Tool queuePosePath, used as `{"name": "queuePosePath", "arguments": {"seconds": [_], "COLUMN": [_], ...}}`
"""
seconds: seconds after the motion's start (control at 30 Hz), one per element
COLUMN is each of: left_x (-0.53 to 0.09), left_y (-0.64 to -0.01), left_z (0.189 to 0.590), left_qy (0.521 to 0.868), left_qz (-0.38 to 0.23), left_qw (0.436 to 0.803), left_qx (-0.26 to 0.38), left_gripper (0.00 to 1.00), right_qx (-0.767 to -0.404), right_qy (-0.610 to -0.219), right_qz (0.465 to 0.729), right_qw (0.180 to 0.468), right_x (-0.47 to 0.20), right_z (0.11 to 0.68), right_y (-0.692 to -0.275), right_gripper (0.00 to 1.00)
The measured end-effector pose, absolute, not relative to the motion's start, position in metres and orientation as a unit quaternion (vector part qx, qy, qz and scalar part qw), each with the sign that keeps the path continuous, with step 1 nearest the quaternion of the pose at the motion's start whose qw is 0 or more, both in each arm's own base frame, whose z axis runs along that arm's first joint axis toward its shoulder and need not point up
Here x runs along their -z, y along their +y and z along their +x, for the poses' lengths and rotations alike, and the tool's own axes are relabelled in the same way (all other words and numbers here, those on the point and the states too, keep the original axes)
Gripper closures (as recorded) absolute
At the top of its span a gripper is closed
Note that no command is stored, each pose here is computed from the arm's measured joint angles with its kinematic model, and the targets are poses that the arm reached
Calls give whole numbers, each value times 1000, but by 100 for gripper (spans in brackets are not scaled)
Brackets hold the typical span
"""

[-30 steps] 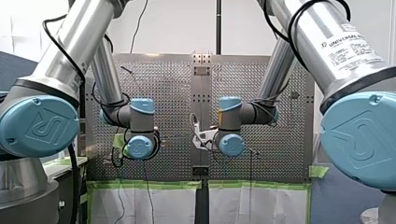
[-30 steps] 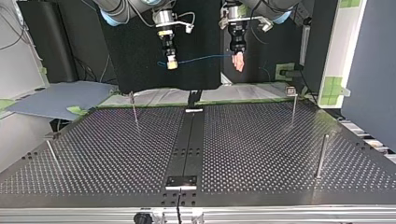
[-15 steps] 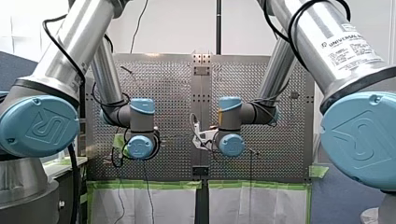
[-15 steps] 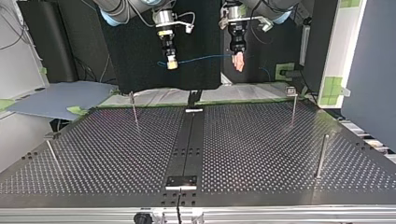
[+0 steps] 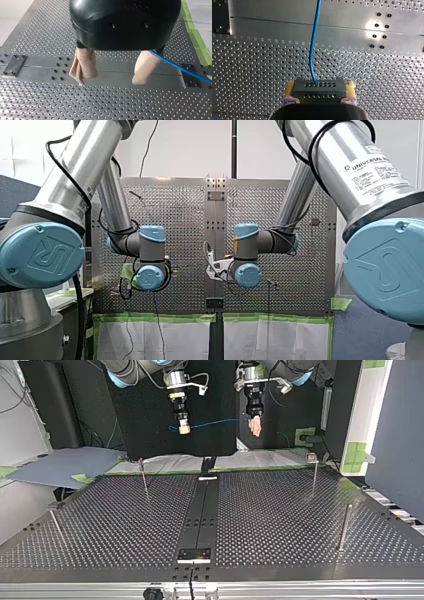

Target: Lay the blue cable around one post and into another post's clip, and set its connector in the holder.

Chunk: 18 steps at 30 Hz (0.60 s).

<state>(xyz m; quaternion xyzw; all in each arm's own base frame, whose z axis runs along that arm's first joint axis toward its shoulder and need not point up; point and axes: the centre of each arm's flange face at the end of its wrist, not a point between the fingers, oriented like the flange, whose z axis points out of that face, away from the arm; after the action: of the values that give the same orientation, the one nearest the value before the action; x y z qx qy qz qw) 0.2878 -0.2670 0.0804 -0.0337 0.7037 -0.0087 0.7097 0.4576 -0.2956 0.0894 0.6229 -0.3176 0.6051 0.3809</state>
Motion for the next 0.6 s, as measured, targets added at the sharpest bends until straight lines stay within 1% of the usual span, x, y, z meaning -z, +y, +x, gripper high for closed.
{"name": "queuePosePath", "arguments": {"seconds": [0.4, 0.6], "left_x": [-80, -72], "left_y": [-267, -274], "left_z": [288, 274], "left_qy": [704, 712], "left_qz": [-33, -14], "left_qw": [710, 702], "left_qx": [9, 14], "left_gripper": [0, 0], "right_qx": [-605, -605], "right_qy": [-318, -317], "right_qz": [623, 623], "right_qw": [381, 381], "right_x": [-89, -90], "right_z": [458, 458], "right_y": [-296, -296], "right_gripper": [100, 100]}}
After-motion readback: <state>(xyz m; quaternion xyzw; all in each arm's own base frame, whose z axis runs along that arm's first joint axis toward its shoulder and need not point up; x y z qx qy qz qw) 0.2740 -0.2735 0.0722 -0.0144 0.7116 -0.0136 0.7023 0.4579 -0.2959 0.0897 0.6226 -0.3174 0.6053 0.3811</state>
